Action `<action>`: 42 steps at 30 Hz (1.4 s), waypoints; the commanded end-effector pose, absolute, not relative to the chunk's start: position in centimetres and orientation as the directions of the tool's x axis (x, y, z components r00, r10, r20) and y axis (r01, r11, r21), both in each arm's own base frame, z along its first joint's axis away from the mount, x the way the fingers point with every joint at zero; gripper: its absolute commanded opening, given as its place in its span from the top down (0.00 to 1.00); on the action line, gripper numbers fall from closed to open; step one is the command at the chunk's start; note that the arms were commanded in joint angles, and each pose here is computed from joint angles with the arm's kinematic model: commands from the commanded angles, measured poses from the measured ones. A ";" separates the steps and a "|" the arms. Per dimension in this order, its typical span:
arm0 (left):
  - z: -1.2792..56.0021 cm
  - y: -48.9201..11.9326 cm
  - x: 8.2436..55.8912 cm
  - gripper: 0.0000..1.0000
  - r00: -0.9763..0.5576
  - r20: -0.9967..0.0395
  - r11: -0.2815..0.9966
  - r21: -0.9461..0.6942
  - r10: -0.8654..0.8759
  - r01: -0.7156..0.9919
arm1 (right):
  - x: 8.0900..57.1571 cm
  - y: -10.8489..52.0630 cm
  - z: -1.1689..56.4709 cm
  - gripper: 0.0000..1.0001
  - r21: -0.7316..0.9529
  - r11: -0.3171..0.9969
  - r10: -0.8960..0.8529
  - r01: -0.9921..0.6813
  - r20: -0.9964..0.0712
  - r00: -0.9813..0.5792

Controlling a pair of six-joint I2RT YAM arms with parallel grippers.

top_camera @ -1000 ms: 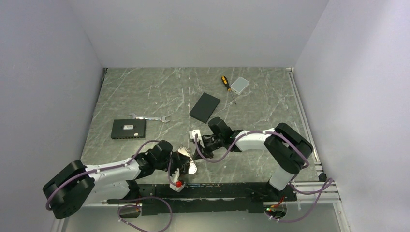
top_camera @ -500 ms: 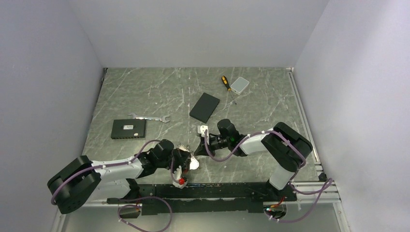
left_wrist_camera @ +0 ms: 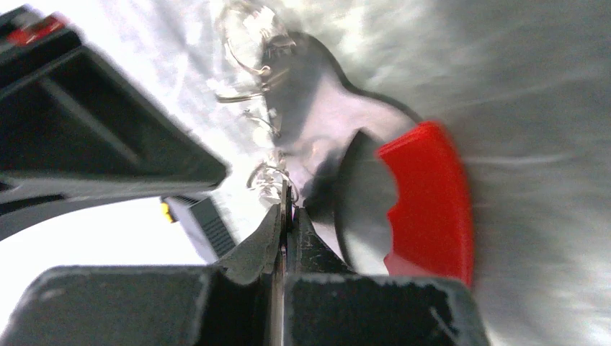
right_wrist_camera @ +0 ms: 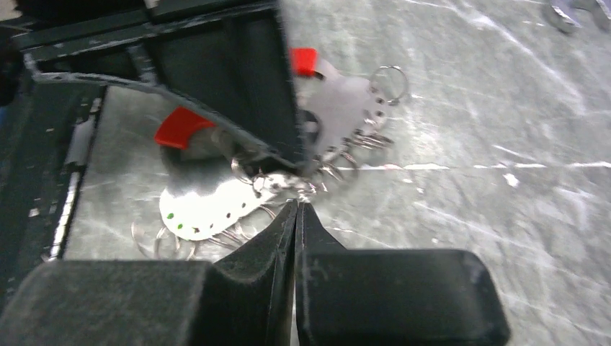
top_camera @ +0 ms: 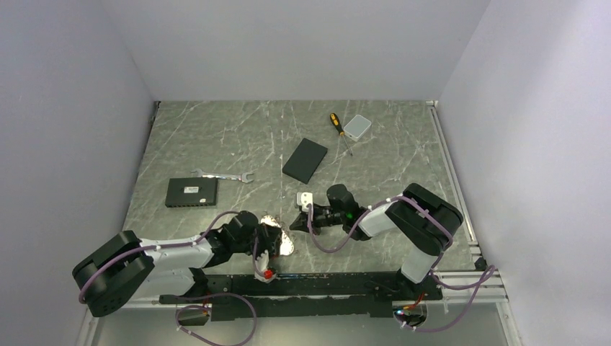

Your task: Remove the keys from the keyring

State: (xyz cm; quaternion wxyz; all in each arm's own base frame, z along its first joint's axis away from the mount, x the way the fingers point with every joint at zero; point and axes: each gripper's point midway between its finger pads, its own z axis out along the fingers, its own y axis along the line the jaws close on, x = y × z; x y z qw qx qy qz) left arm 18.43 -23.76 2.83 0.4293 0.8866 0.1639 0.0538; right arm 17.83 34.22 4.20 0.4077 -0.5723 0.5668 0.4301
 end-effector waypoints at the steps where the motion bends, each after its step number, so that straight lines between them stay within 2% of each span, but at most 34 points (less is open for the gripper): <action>1: -1.9 -20.8 14.9 1.00 0.948 -0.119 -0.703 0.645 0.295 0.300 | 20.3 34.4 5.1 0.94 -0.085 0.052 -0.279 -0.995 -0.958 0.067; 9: -2.2 -20.9 14.2 1.00 0.960 -0.124 -0.716 0.644 0.252 0.271 | 18.6 33.3 4.1 0.80 -0.063 -0.127 -0.451 -0.990 -0.885 0.114; 14: -2.4 -20.9 13.9 1.00 0.967 -0.117 -0.724 0.644 0.224 0.246 | 17.4 33.4 5.7 0.70 -0.031 -0.221 -0.474 -0.975 -0.870 0.135; 19: -2.2 -21.3 14.0 1.00 0.969 -0.119 -0.722 0.649 0.217 0.241 | 17.0 34.6 7.2 0.69 -0.067 -0.315 -0.478 -0.947 -0.851 0.219; 29: -2.1 -21.4 13.9 1.00 0.968 -0.131 -0.719 0.650 0.216 0.248 | 15.8 36.1 5.7 0.69 -0.143 -0.458 -0.518 -0.877 -0.760 0.394; 42: -2.0 -21.4 13.8 1.00 0.967 -0.138 -0.714 0.653 0.213 0.251 | 16.7 36.3 3.5 0.69 -0.216 -0.483 -0.546 -0.849 -0.683 0.484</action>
